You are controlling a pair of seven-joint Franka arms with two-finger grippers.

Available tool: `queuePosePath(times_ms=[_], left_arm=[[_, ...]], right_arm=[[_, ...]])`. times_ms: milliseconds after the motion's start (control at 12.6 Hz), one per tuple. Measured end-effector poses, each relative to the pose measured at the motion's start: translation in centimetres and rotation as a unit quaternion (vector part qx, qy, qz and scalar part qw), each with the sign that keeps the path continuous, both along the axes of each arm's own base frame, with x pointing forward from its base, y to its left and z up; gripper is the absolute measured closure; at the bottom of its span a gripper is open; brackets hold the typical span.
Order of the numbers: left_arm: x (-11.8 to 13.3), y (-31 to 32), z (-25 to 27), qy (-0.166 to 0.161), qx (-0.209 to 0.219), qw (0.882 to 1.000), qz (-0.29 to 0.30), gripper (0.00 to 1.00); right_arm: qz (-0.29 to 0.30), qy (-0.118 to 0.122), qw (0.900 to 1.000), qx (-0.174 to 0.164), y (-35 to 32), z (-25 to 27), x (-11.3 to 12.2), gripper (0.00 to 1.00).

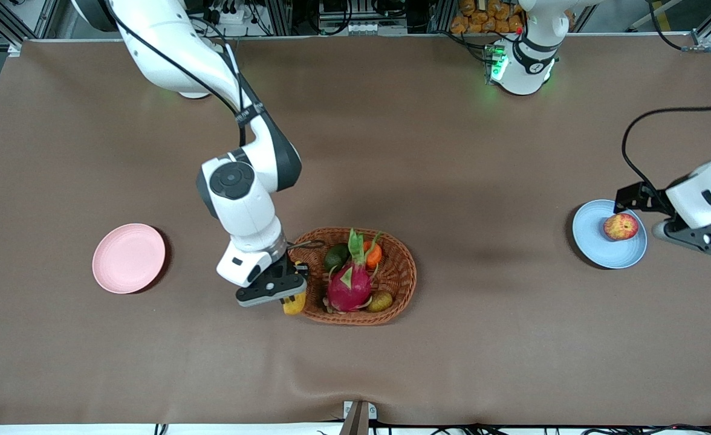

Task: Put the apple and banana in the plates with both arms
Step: 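Release the apple and raise the left gripper while the right gripper lifts the banana, then carry the banana to the pink plate and lower it with the right gripper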

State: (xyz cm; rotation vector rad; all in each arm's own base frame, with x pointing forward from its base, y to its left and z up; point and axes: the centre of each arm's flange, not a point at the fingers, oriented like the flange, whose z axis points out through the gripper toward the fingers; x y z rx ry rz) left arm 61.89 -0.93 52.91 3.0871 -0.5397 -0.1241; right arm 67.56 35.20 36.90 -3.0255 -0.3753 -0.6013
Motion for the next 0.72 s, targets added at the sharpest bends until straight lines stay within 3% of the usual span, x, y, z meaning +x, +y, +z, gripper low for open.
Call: queuePosePath(times_ms=[398, 716], left_arm=[[-3.1, 0.1, 3.7, 0.023, 0.016, 0.999, 0.016, 0.0], [-5.5, 0.7, 7.2, 0.018, 0.02, 0.999, 0.032, 0.0]], right_arm=[[-0.019, 0.001, 1.0, 0.016, -1.7, 3.9, 0.2, 0.81], [-0.069, 0.044, 0.997, -0.004, -9.6, 7.5, 1.6, 0.81]])
